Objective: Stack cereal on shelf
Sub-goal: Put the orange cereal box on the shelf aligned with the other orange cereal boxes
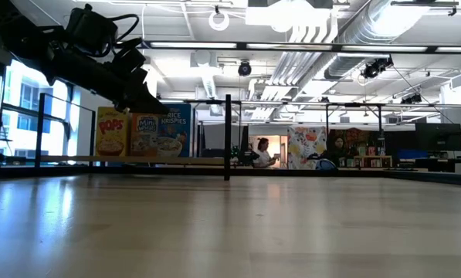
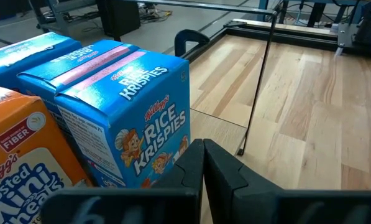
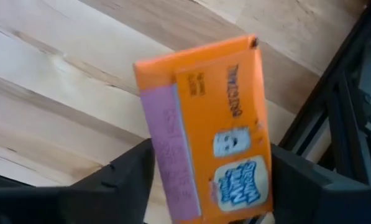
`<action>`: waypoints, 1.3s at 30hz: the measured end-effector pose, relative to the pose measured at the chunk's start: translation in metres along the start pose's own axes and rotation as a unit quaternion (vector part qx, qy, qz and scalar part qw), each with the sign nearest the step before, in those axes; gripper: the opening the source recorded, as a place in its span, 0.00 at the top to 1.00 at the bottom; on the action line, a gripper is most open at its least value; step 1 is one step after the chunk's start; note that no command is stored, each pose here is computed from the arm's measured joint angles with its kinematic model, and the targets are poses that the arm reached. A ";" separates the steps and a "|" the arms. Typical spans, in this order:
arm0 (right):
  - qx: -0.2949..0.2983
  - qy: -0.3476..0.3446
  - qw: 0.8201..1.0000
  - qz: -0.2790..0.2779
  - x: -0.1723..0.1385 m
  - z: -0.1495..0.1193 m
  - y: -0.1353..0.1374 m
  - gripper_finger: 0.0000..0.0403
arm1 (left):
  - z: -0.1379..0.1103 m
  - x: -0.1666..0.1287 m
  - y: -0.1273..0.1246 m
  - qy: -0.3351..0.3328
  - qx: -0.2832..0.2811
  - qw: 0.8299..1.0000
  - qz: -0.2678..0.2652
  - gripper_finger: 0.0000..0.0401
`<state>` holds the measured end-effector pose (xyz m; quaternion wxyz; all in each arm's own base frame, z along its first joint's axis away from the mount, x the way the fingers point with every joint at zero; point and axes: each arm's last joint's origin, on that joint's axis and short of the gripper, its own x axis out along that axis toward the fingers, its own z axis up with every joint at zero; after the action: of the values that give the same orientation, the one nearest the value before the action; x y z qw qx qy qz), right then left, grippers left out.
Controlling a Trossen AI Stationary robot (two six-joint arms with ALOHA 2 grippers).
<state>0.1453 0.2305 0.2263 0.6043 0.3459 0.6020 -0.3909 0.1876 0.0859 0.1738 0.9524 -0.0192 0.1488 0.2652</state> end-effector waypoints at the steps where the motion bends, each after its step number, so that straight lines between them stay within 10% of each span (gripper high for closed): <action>1: -0.004 -0.001 1.000 0.001 0.000 0.000 0.000 0.42 | 0.000 0.000 0.000 0.000 0.000 1.000 0.000 1.00; 25: -0.152 -0.091 0.981 0.082 -0.043 0.108 0.055 0.57 | 0.000 0.000 0.000 0.001 0.004 1.000 0.000 1.00; 39: -0.360 -0.271 0.864 0.226 -0.049 0.258 0.106 0.57 | 0.001 0.000 -0.001 -0.003 0.004 1.000 -0.012 1.00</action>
<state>0.3592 0.0520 0.2792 0.8978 0.1111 0.4191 -0.0775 0.1880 0.0853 0.1743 0.9561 -0.0164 0.1471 0.2531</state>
